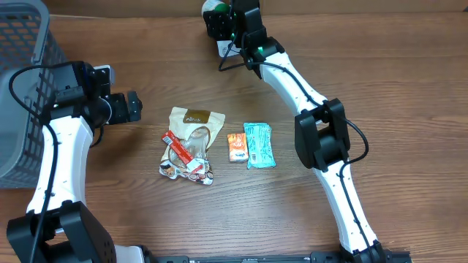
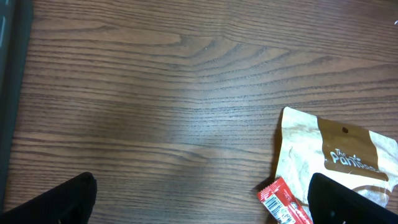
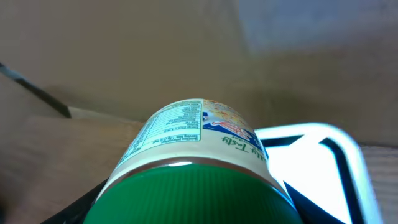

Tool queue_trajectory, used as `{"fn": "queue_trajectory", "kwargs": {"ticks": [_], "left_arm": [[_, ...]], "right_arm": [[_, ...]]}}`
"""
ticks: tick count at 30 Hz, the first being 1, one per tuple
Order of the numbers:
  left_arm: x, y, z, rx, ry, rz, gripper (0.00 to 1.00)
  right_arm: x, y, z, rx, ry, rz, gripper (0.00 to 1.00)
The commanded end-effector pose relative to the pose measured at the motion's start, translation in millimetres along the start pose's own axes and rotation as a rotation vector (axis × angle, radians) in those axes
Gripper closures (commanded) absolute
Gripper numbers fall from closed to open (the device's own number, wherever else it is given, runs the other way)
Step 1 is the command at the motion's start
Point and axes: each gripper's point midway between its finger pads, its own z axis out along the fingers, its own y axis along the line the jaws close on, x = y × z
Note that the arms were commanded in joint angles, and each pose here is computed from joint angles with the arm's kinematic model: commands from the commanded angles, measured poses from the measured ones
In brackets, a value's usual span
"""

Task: Scan the item barcode
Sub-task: 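Lift the jar and hold it in front of the white scanner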

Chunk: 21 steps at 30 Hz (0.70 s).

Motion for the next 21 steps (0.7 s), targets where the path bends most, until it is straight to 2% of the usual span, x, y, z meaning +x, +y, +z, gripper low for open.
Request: {"fn": "queue_trajectory", "kwargs": {"ticks": [1,4,7,21], "left_arm": [[-5.7,-1.9,-1.0,0.008,-0.013,0.016,0.00],[-5.7,-1.9,-1.0,0.008,-0.013,0.016,0.01],[-5.7,-1.9,-1.0,0.008,-0.013,0.016,0.00],[-5.7,-1.9,-1.0,0.008,-0.013,0.016,0.01]], "right_arm": [[-40.8,-2.1,-7.1,0.024,-0.135,-0.002,0.54],[-50.6,2.1,-7.6,0.001,-0.182,-0.005,0.55],[-54.8,3.8,-8.4,-0.006,-0.200,-0.006,0.61],[-37.9,-9.3,1.9,0.029,-0.189,-0.003,0.62]]}}
